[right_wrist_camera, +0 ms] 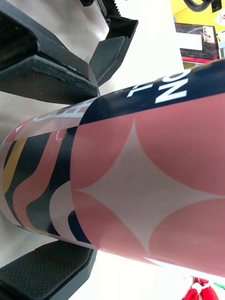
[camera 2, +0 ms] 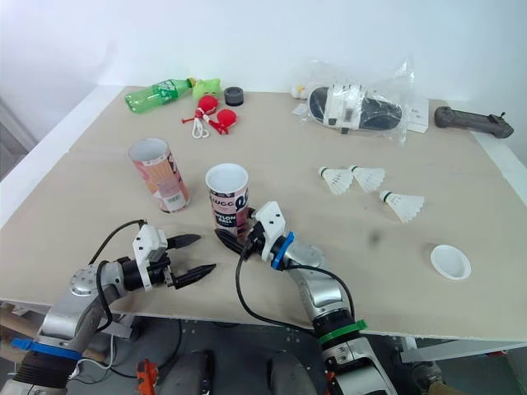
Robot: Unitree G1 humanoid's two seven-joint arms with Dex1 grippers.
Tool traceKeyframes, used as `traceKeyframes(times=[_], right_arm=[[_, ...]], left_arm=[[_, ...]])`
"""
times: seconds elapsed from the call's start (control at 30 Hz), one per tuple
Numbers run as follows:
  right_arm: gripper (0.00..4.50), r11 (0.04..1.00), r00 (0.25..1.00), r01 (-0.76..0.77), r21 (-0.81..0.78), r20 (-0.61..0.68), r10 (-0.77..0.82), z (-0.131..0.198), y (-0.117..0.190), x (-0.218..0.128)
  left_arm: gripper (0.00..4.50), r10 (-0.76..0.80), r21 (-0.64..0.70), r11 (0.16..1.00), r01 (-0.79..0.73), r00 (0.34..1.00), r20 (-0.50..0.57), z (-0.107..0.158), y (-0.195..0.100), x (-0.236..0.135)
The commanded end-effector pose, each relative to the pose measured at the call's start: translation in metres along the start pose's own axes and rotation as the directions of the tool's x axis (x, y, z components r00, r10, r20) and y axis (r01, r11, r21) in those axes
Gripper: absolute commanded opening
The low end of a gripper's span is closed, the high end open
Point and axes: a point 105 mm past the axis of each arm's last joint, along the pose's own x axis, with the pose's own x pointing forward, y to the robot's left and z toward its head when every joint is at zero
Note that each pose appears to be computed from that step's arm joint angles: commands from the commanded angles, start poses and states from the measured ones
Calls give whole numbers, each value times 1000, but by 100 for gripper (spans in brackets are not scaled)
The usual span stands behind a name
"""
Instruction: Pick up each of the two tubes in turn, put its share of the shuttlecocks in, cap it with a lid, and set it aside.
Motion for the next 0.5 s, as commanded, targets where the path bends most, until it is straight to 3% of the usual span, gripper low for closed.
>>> traceKeyframes(times=[0.03,0.17,0.33,0.5], right_arm=[[449,999,999,-11,-31,48,12,15,-1,2],[449,999,999,-9,-31,52,11,17,-1,-1],[323,1000,999,-12,-25,42,13,15,0,-2],[323,1000,999,-1,-18,52,2,19,-2,-2]], left_arm=[[449,10,48,999,-12,999,50,16,2,2],[449,15,54,998,-18,998,56,19,3,4],[450,14,52,999,-17,998,60,20,4,6],[450,12,55,998,-15,998,63,21,5,9]])
